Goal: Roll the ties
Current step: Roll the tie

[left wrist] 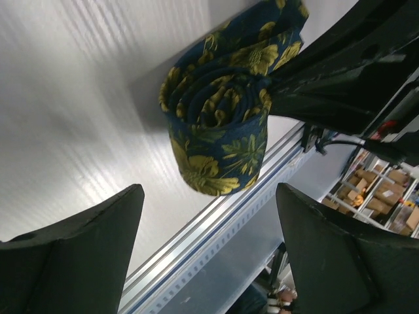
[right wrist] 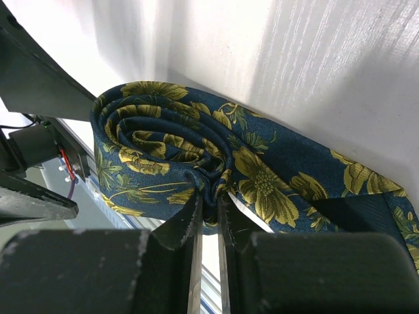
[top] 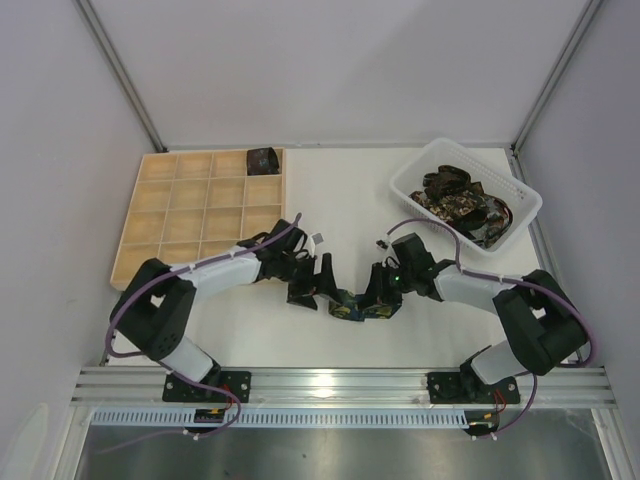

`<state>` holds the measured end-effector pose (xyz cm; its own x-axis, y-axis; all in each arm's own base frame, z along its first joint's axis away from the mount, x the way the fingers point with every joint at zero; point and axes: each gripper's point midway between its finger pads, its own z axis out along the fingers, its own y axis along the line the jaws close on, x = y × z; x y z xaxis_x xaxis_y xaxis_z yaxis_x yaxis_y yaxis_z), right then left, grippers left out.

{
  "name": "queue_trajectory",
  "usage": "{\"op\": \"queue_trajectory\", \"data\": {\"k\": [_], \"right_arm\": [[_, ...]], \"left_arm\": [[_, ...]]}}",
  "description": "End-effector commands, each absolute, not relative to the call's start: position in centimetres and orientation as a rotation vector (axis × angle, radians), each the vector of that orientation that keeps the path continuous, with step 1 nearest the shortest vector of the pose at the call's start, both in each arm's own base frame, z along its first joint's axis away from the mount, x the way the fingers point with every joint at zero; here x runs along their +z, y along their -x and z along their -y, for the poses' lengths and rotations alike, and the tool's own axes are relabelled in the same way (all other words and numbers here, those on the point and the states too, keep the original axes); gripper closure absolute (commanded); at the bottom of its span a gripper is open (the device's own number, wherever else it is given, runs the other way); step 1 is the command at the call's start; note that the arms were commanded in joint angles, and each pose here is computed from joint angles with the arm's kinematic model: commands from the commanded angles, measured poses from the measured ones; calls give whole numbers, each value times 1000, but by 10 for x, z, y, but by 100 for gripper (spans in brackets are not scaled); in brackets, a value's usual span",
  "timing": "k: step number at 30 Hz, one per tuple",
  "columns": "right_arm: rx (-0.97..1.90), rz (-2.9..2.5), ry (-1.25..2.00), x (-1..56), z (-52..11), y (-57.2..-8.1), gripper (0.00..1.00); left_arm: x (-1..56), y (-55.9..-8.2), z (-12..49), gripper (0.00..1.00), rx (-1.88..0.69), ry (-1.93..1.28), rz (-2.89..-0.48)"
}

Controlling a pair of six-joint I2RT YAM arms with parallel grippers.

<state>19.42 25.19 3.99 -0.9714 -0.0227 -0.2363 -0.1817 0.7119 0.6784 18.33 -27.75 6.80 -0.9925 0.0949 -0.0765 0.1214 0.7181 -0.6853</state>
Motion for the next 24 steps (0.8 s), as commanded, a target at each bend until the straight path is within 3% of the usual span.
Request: {"op": "queue_trajectory", "data": {"k": [1, 24], "right_arm": [[1028, -2756, 180, 19, -237, -189, 100], [1043, -2785, 145, -1, -225, -186, 100]], "left_arm": [[84, -204, 296, 12, -1202, -123, -2803], [64, -202, 331, 12, -1252, -92, -2846]]}}
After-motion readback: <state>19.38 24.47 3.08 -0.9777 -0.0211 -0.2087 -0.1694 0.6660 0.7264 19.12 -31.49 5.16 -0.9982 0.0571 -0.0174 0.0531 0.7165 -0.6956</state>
